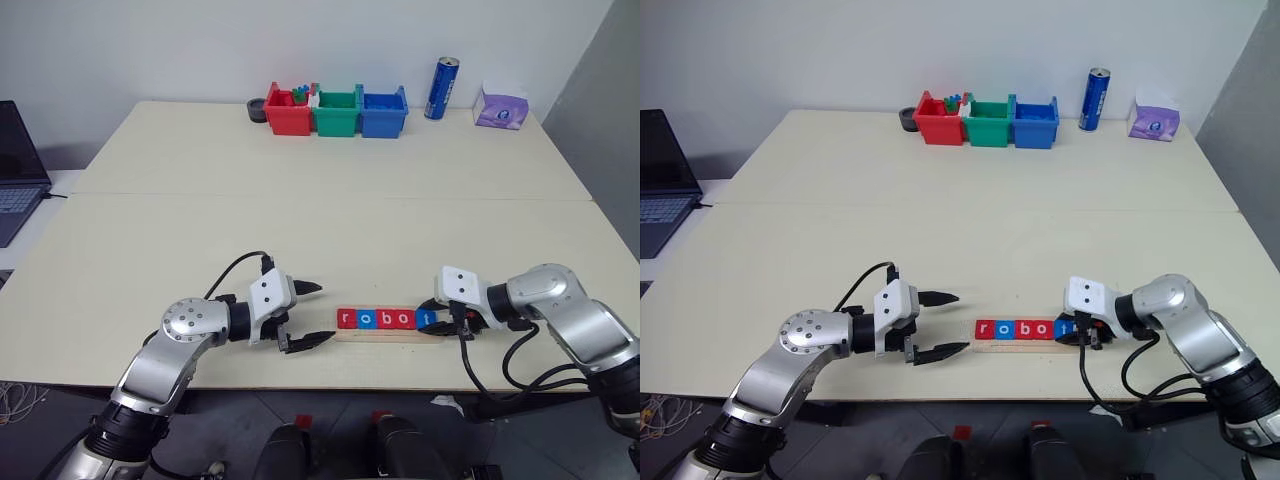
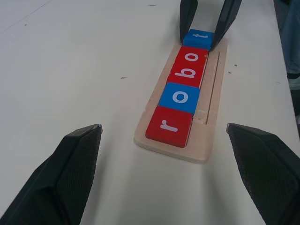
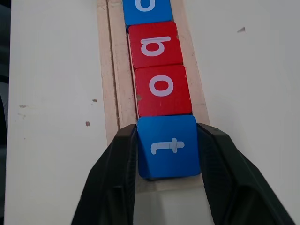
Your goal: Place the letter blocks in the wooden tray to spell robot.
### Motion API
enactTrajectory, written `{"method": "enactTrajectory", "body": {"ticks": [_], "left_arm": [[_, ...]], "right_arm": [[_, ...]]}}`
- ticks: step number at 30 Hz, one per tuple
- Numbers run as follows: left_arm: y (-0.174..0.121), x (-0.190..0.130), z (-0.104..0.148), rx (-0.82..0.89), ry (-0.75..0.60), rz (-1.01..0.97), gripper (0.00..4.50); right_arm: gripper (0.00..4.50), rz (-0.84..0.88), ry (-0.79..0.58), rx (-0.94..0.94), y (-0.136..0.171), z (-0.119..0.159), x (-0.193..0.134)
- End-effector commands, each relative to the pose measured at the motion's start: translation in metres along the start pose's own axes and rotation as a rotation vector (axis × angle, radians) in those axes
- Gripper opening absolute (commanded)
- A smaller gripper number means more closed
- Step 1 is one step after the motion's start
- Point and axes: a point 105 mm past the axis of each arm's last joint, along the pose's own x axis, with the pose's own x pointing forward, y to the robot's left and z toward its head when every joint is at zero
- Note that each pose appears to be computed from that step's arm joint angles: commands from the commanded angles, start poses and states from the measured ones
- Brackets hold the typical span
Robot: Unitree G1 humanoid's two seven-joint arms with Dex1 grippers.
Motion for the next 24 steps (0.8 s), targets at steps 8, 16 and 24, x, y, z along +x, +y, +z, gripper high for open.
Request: {"method": "enactTrajectory", "body": {"ticks": [8,16,24], "left_arm": [[-0.001,-0.003,0.012,0.04,-0.036,0.008,4.5],[0.011,-0.015,0.005,-0.02,-0.034,0.086,4.5],[0.041,-0.055,0.0,-0.098,0.0,0.205,4.5]], "right_arm": [[4.48,-0.072,-0.087,-0.006,-0.011,0.027,-0.03],[4.48,-0.116,-0.117,0.112,0.01,0.017,-0.052],[4.48,-0.192,-0.122,0.157,0.012,0.001,-0.075]]}}
